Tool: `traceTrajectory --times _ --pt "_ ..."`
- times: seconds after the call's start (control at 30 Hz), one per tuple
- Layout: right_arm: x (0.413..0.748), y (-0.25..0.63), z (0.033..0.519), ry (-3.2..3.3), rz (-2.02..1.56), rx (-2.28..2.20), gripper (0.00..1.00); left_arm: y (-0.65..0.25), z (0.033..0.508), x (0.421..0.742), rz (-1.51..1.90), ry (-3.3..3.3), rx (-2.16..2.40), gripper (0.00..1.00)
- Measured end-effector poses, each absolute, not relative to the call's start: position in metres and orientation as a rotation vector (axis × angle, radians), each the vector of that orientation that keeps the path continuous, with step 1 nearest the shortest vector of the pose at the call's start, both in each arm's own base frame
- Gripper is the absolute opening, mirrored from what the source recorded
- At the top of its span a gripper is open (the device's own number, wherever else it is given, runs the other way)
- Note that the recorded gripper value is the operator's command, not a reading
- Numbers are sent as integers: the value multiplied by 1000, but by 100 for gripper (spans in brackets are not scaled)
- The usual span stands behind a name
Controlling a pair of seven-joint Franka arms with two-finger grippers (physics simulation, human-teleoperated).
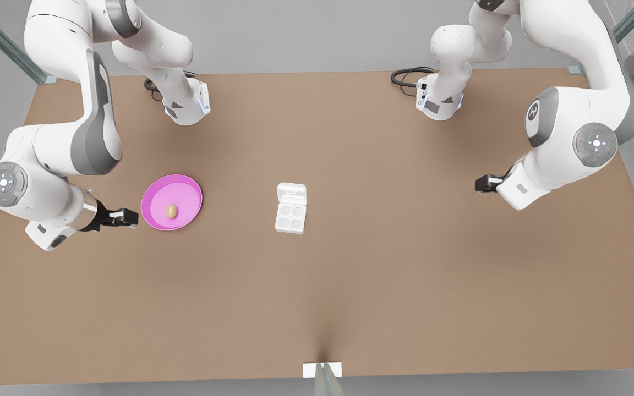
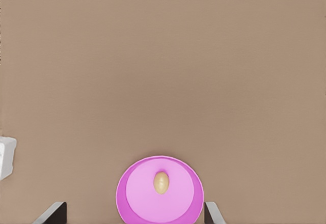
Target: Pack egg into the box and close the box lid
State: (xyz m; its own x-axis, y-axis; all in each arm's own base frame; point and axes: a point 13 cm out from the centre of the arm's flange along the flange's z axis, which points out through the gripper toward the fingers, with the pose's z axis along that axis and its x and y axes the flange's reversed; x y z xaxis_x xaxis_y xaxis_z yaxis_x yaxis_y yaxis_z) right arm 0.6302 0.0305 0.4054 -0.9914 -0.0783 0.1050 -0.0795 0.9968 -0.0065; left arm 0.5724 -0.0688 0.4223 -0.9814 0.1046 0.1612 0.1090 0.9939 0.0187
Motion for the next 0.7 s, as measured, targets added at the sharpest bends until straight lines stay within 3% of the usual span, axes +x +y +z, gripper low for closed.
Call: traceTrajectory --times 0.2,0.3,0.37,0.43,0.5,0.6,0.7 --pt "640 20 406 -3055 9 90 100 -69 424 582 -47 -3013 -206 100" --pt "640 10 285 -2867 -24 74 100 -69 424 585 -49 -3021 -223 100" --pt "614 2 227 -2767 -30 62 100 -69 422 587 -49 -3021 -232 100" --pt "548 2 215 -2729 2 74 100 -69 420 588 -48 -3021 -240 100" --pt "506 1 191 -2737 17 81 100 -69 418 589 -48 -3020 -248 100" --pt "502 0 153 -2842 5 119 100 -69 418 590 -46 -3021 -257 100" --pt "520 -4 124 -2994 -17 147 100 -70 418 590 -46 -3021 -265 100"
